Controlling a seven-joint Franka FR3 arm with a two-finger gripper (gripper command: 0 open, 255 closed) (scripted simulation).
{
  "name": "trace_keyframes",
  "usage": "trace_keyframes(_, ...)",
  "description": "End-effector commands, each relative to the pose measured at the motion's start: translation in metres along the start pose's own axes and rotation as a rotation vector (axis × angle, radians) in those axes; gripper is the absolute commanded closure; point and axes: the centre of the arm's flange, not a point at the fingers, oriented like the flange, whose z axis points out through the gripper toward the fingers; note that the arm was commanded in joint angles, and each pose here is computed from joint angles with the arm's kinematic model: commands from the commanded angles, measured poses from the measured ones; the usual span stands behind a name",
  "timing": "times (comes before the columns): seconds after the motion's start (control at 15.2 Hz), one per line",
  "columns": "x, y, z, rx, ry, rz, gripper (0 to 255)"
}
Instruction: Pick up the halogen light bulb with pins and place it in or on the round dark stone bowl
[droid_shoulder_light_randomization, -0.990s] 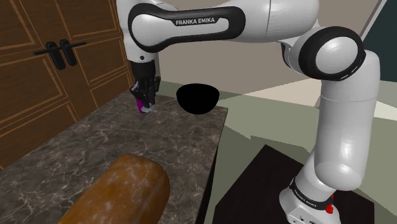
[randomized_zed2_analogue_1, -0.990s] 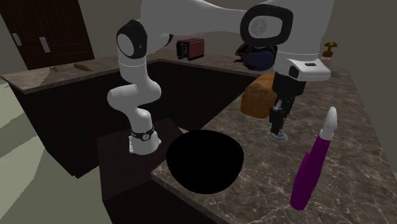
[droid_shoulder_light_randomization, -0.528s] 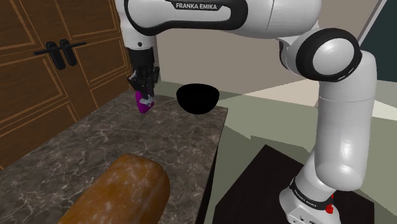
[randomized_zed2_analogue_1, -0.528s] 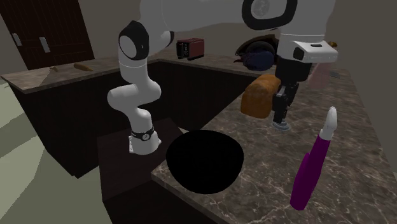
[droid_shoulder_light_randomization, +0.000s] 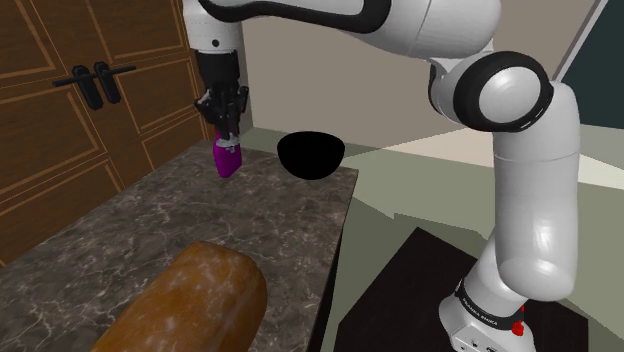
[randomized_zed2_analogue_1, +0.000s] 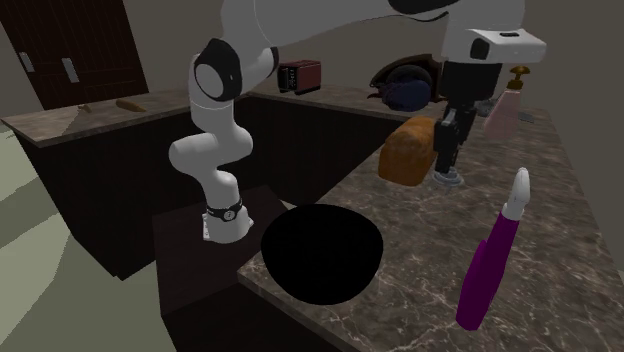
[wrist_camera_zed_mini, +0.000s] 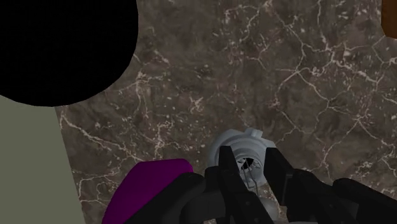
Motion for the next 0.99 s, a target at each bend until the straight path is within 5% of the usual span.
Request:
trace_keyframes(0.0,-0.001,0.0,-0.011,0.0,-0.001,0.0,255)
trace_keyframes(0.92,-0.08,0.137,-0.029,0.0,-0.001,0.0,255)
